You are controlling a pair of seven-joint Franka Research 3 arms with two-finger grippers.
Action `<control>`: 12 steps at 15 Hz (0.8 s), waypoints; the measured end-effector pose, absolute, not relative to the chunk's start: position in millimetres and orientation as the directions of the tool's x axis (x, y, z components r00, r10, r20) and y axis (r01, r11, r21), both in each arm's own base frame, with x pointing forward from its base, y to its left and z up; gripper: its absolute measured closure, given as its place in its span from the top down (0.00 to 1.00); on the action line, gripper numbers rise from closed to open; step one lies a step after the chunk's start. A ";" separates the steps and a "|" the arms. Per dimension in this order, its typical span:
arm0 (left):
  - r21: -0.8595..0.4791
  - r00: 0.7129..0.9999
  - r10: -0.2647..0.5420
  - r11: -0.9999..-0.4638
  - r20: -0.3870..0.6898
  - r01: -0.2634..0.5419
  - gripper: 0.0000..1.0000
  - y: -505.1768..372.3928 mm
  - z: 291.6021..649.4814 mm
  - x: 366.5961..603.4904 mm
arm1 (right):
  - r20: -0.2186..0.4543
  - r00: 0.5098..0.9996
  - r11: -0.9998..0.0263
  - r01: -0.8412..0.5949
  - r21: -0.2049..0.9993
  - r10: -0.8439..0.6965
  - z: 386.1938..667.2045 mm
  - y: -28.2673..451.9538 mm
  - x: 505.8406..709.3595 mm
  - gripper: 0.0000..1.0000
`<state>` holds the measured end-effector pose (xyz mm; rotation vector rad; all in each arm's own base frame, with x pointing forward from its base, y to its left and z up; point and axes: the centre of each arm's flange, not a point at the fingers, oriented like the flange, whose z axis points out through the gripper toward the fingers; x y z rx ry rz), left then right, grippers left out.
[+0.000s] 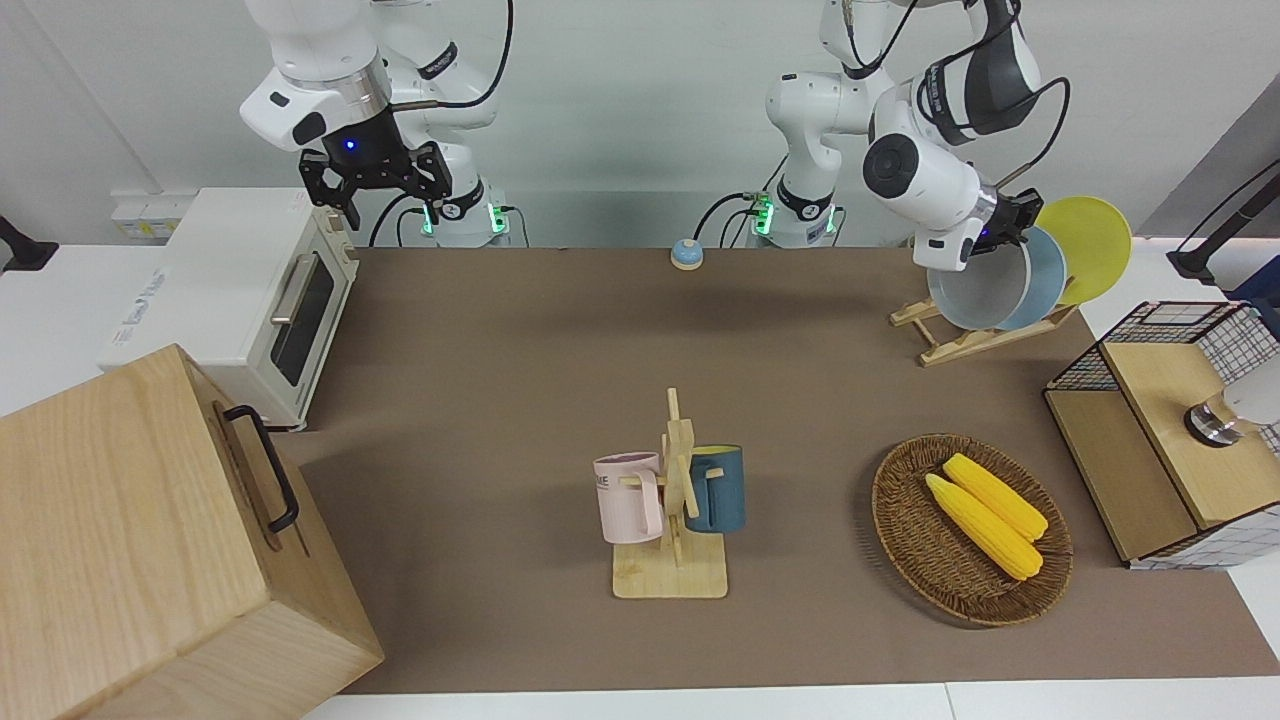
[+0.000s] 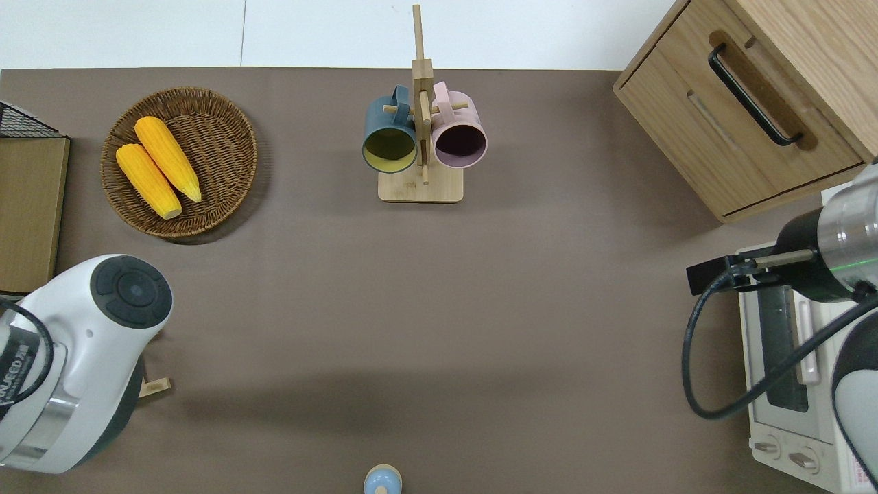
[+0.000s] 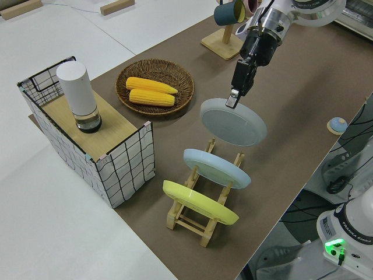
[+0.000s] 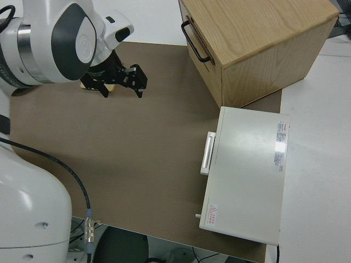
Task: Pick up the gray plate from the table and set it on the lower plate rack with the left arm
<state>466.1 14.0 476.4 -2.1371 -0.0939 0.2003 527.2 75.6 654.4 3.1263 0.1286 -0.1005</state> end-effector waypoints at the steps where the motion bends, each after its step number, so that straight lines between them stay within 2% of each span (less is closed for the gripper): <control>1: -0.843 0.983 0.148 -0.538 -0.110 -0.013 0.04 13.3 471.0 464.6 | -0.065 0.995 -0.997 0.082 0.008 0.082 654.4 75.7 527.2 0.99; 8: -0.860 0.979 0.175 -0.511 -0.108 -0.004 0.04 9.2 442.0 459.8 | -0.065 0.995 -0.997 0.082 0.008 0.082 654.4 75.7 527.2 0.99; 12: -0.876 0.978 0.188 -0.482 -0.094 0.008 0.04 -5.1 413.9 455.7 | -0.065 0.995 -0.997 0.082 0.008 0.082 654.4 75.7 527.2 0.99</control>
